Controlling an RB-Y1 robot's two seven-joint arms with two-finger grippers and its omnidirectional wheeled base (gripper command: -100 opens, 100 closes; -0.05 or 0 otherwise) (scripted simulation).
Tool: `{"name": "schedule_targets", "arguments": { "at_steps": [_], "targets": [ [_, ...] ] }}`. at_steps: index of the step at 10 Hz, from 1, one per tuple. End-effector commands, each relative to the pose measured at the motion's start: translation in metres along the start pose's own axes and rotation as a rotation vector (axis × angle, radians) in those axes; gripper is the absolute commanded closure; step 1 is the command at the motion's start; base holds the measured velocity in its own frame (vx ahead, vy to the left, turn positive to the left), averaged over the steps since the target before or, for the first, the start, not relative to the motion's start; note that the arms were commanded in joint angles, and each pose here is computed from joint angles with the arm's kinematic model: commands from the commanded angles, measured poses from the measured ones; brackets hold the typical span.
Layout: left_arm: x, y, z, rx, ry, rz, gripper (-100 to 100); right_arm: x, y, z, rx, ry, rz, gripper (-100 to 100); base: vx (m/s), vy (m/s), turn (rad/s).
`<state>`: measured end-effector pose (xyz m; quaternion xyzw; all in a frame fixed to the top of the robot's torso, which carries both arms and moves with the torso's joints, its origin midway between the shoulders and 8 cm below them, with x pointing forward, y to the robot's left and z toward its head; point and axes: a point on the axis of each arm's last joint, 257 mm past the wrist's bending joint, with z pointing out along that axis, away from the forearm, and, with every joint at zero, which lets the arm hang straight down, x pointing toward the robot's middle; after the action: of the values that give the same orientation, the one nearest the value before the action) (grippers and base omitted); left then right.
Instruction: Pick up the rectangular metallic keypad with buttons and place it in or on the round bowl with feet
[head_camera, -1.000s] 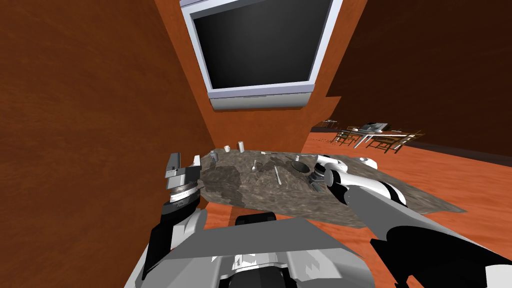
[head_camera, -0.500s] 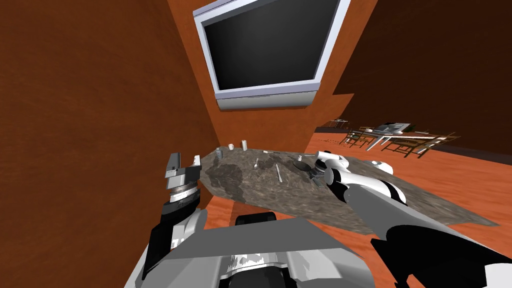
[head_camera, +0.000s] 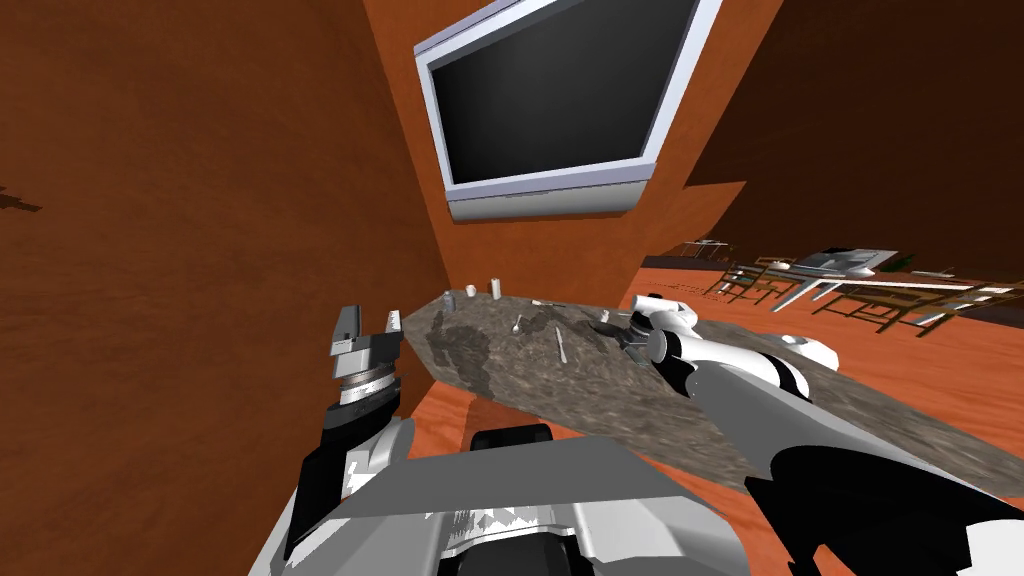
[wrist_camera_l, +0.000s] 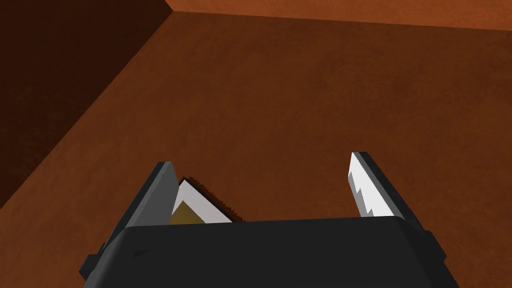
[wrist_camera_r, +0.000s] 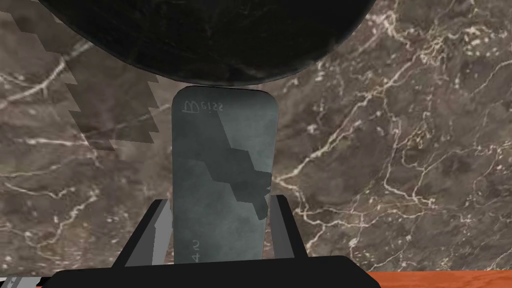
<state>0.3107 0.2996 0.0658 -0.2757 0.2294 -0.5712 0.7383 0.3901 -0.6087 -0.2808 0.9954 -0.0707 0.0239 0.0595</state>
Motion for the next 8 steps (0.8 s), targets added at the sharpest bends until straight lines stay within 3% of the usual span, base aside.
{"name": "schedule_targets", "arguments": {
  "at_steps": [1, 2, 3, 4, 8],
  "targets": [
    [0.000, 0.000, 0.000, 0.000, 0.000, 0.000, 0, 0.012, 0.007, -0.018, -0.034, 0.021, 0.032, 100, -0.101, -0.069, 0.310],
    [0.000, 0.000, 0.000, 0.000, 0.000, 0.000, 0, 0.005, 0.003, -0.011, -0.020, -0.001, 0.034, 100, -0.097, -0.077, 0.188],
    [0.000, 0.000, 0.000, 0.000, 0.000, 0.000, 0, 0.012, 0.007, -0.018, -0.034, 0.021, 0.032, 100, -0.037, -0.031, -0.006],
    [0.000, 0.000, 0.000, 0.000, 0.000, 0.000, 0, 0.021, 0.013, -0.034, -0.062, 0.042, 0.065, 100, -0.064, -0.044, 0.280],
    [0.000, 0.000, 0.000, 0.000, 0.000, 0.000, 0, 0.037, 0.027, -0.068, -0.114, 0.088, 0.143, 100, -0.107, -0.068, 0.312]
  ]
}}
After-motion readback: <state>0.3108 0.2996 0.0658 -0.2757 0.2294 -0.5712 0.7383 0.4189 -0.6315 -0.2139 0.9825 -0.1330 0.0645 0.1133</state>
